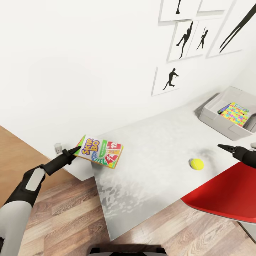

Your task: Put all the toys in the child's room - the three board games (two on the bed and one on the table), the two jigsaw puzzles on the table, and the tennis ball on the table - inside the toy box on the table in the child's room.

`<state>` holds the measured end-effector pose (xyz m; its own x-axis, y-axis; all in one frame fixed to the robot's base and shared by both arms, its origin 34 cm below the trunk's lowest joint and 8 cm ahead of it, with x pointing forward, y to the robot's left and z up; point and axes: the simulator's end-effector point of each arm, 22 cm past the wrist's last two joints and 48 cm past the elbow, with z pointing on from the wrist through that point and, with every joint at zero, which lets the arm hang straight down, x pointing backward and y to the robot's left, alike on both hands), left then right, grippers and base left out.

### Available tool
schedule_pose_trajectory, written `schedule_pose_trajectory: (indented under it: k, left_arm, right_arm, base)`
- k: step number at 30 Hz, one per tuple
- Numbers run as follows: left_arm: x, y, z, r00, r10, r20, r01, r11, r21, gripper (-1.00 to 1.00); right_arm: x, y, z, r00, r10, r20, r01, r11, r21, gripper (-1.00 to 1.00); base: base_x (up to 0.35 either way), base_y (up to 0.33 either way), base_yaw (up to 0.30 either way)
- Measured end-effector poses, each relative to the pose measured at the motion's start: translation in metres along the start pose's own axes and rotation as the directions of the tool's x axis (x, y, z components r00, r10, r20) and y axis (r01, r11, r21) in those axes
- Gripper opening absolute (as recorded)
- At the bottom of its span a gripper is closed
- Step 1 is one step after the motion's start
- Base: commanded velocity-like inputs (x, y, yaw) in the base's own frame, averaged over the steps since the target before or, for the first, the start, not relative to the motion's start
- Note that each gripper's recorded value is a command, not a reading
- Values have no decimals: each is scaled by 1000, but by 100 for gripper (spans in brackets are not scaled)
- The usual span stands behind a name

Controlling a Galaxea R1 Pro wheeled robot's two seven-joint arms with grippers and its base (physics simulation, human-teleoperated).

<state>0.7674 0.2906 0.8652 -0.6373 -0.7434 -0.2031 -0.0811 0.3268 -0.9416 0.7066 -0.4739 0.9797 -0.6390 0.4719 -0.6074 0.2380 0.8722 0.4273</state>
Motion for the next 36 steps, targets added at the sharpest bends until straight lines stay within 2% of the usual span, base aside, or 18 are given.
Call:
schedule_pose_trajectory:
  k: [6, 36]
  left_arm:
    - [13, 14, -8, 1000, -20, -10, 20, 1000, -23, -100]
    - [14, 15, -10, 1000, -23, -13, 22, 999, -24, -100]
  right_arm:
    - [0, 0, 0, 1000, 1, 2, -1, 1000, 0, 100]
    - [1, -2, -1, 1000, 1, -2, -1, 1000, 4, 100]
  base:
    - [0, 0, 0]
    - [-7, 0, 0]
